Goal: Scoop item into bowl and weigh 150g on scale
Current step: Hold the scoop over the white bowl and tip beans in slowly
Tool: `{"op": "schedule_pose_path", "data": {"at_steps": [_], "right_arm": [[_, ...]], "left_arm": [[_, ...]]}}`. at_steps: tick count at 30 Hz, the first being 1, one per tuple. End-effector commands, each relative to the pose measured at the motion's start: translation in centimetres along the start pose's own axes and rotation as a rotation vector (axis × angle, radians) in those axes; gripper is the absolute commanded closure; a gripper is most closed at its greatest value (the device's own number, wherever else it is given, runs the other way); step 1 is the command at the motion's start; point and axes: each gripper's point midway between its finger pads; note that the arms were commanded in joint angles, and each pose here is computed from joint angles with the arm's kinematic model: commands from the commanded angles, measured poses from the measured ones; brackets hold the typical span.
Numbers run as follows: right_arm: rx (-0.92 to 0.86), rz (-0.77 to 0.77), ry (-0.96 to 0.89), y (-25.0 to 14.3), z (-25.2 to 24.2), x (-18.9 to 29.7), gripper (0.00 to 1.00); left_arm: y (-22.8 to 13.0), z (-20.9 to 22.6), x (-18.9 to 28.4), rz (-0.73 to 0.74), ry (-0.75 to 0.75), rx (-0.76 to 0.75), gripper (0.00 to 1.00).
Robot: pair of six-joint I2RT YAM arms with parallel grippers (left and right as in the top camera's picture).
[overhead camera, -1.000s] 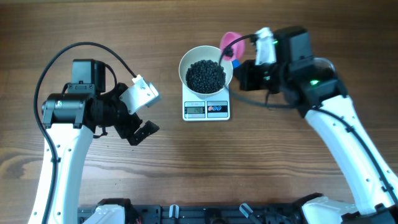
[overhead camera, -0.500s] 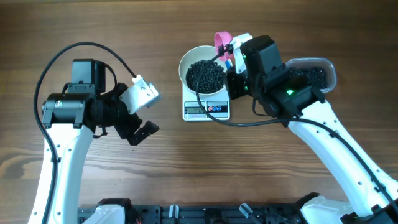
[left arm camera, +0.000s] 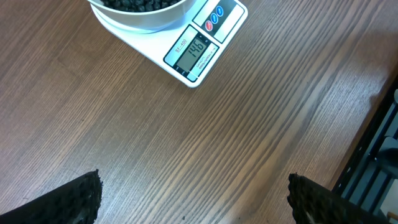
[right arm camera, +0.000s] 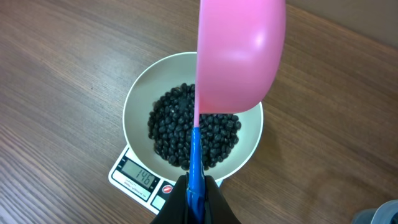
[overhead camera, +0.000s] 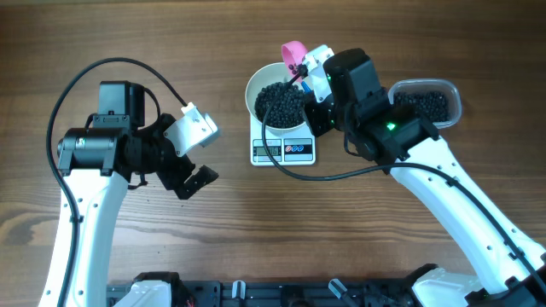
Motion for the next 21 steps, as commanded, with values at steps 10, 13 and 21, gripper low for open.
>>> {"op": "schedule_pose_path", "data": {"at_steps": [10, 13, 21], "right_arm": [[-0.128, 0.019, 0.072, -0.3, 1.3, -0.5, 0.96], [-0.201, 0.026, 0.102, -0.4, 1.8, -0.4, 0.96], [-0.329, 0.044, 0.143, -0.4, 2.5, -0.3, 0.96]], "left_arm": [[0.1, -0.1, 0.0, -0.013, -0.007, -0.013, 0.0], [0.1, -0.1, 0.0, -0.013, -0.007, -0.013, 0.0], [0.1, -0.1, 0.0, -0.013, -0.007, -0.013, 0.0]]}}
Point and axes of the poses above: each gripper's point midway between its finger pads, its own x axis back along the fingers, its own z axis along the line the jaws close on, y = z × x, and after that the axes turned 5 degrees about -x, right-handed
